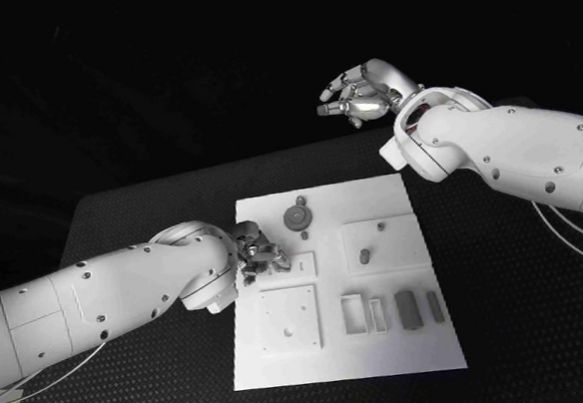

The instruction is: Assemble the parts on the task board

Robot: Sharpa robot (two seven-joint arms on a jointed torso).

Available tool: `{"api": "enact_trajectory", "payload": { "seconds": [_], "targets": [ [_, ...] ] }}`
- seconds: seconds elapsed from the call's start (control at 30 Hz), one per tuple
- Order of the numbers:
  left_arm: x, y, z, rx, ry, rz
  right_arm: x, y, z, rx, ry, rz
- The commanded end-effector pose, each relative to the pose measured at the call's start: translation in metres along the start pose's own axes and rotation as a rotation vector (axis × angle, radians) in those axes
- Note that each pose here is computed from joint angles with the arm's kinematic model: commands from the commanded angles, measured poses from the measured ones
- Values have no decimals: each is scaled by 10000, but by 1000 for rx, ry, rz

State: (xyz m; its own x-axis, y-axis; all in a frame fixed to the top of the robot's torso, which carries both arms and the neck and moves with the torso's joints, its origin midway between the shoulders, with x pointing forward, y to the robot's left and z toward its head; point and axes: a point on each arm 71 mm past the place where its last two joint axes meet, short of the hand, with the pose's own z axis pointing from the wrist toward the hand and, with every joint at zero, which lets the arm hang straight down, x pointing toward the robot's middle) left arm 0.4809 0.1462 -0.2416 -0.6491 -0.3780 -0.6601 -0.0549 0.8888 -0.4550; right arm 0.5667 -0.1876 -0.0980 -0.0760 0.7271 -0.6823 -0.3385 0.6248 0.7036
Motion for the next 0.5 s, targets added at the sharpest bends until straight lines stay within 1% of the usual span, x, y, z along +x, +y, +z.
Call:
{"api": "enact_trajectory", "payload": {
  "seconds": [0.03,0.17,0.5],
  "targets": [
    [52,-44,-6,26,2,78,9,6,-3,-3,15,3],
    [55,-55,-6,32,-7,104,10,6,-2,-3,15,4],
    [70,-73,-3,34,-5,111,12,5,-1,-3,18,4]
  ]
}}
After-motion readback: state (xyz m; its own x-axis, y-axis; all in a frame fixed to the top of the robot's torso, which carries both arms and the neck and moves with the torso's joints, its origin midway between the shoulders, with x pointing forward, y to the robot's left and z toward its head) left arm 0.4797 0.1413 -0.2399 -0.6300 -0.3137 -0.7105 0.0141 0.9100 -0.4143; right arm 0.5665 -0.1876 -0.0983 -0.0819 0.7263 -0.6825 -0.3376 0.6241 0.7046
